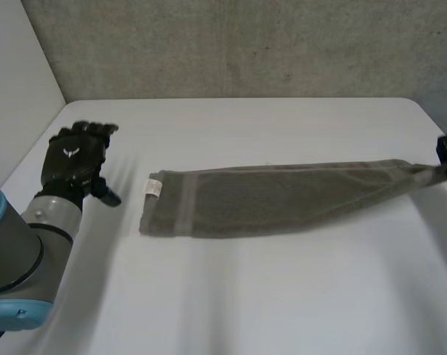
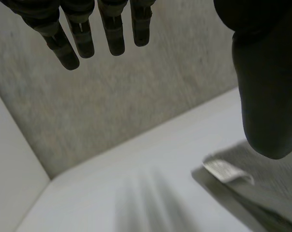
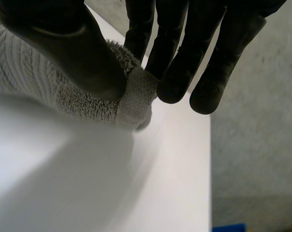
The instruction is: Fold the towel.
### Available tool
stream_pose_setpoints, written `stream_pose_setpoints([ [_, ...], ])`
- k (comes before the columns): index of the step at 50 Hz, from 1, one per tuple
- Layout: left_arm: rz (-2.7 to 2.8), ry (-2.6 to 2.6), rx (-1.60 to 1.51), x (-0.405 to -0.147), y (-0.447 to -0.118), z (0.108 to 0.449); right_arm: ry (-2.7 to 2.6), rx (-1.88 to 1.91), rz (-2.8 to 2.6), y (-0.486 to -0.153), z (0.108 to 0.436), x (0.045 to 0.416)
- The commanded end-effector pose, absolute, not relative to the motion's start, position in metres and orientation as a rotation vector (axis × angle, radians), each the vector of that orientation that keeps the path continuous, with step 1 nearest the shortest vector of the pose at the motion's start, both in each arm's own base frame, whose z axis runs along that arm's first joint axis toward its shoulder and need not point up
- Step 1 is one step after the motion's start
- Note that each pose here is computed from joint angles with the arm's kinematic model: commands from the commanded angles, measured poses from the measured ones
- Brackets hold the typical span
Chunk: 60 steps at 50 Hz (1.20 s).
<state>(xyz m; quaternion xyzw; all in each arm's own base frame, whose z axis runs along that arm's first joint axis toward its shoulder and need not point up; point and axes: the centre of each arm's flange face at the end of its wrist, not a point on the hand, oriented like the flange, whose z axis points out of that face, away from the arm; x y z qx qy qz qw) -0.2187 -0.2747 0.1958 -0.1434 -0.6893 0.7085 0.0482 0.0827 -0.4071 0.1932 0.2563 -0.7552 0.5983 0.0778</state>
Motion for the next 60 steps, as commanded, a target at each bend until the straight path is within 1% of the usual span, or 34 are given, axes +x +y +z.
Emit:
stream_pose_setpoints([
  [1,2.229,-1.959,-0.424,-0.234,-0.277,0.229,-2.062,1.051,1.904,-0.39,0.257,0.188],
  [2,2.235,-1.929,-0.415,-0.238,-0.278,0.236,-2.007,1.113,1.955,-0.379,0.269,0.217],
  [3,2.235,-1.928,-0.415,-0.238,-0.278,0.236,-2.007,1.114,1.956,-0.379,0.269,0.217],
  [5,2.238,-1.894,-0.399,-0.242,-0.28,0.246,-1.917,1.263,2.065,-0.352,0.28,0.274],
  [6,2.238,-1.894,-0.399,-0.242,-0.28,0.246,-1.916,1.264,2.065,-0.352,0.28,0.275],
  [8,2.237,-1.875,-0.383,-0.244,-0.282,0.253,-1.86,1.495,2.146,-0.31,0.268,0.343],
  [9,2.237,-1.875,-0.383,-0.244,-0.282,0.253,-1.86,1.496,2.146,-0.31,0.268,0.343],
  [10,2.233,-1.874,-0.373,-0.244,-0.284,0.254,-1.833,1.596,2.171,-0.289,0.259,0.371],
  [11,2.233,-1.874,-0.373,-0.244,-0.284,0.254,-1.833,1.597,2.171,-0.289,0.259,0.371],
  [13,2.221,-1.877,-0.358,-0.245,-0.285,0.252,-1.822,1.782,2.15,-0.251,0.23,0.41],
  [14,2.221,-1.877,-0.358,-0.245,-0.285,0.252,-1.822,1.783,2.149,-0.251,0.23,0.41],
  [16,2.203,-1.883,-0.351,-0.246,-0.284,0.249,-1.848,1.926,2.079,-0.225,0.194,0.433],
  [17,2.203,-1.883,-0.351,-0.246,-0.284,0.249,-1.848,1.927,2.079,-0.225,0.194,0.433],
  [19,2.171,-1.914,-0.347,-0.247,-0.285,0.239,-1.867,2.002,2.036,-0.21,0.173,0.443],
  [22,2.158,-1.93,-0.346,-0.247,-0.286,0.235,-1.87,1.998,2.043,-0.209,0.173,0.445],
  [25,2.131,-1.96,-0.352,-0.247,-0.286,0.225,-1.888,1.925,2.073,-0.216,0.176,0.443],
  [27,2.113,-1.982,-0.36,-0.248,-0.287,0.218,-1.937,1.802,2.086,-0.222,0.185,0.435],
  [30,2.107,-1.988,-0.363,-0.249,-0.287,0.216,-1.973,1.741,2.084,-0.223,0.194,0.428],
  [32,2.095,-1.984,-0.382,-0.253,-0.286,0.214,-2.072,1.632,2.055,-0.229,0.2,0.406],
  [33,2.095,-1.984,-0.382,-0.253,-0.285,0.214,-2.073,1.631,2.055,-0.229,0.2,0.406],
  [35,2.078,-1.972,-0.408,-0.26,-0.281,0.212,-2.185,1.536,1.985,-0.243,0.19,0.376],
  [36,2.078,-1.972,-0.408,-0.26,-0.281,0.212,-2.185,1.535,1.984,-0.243,0.19,0.376],
  [37,2.067,-1.964,-0.425,-0.265,-0.278,0.211,-2.225,1.508,1.949,-0.246,0.182,0.363],
  [38,2.067,-1.964,-0.426,-0.265,-0.278,0.211,-2.226,1.508,1.949,-0.246,0.182,0.363],
  [40,2.04,-1.965,-0.456,-0.272,-0.273,0.206,-2.274,1.468,1.897,-0.248,0.167,0.341],
  [41,2.04,-1.965,-0.456,-0.272,-0.273,0.206,-2.274,1.468,1.897,-0.248,0.167,0.341],
  [43,2.002,-1.986,-0.486,-0.278,-0.268,0.195,-2.298,1.409,1.874,-0.255,0.15,0.322],
  [44,2.002,-1.986,-0.486,-0.278,-0.268,0.195,-2.299,1.409,1.874,-0.255,0.15,0.322],
  [48,1.965,-2.016,-0.506,-0.28,-0.263,0.184,-2.303,1.332,1.856,-0.266,0.133,0.301],
  [54,1.957,-2.031,-0.5,-0.279,-0.263,0.181,-2.307,1.254,1.854,-0.281,0.124,0.287],
  [60,1.949,-2.045,-0.499,-0.278,-0.263,0.177,-2.313,1.228,1.866,-0.286,0.118,0.285],
])
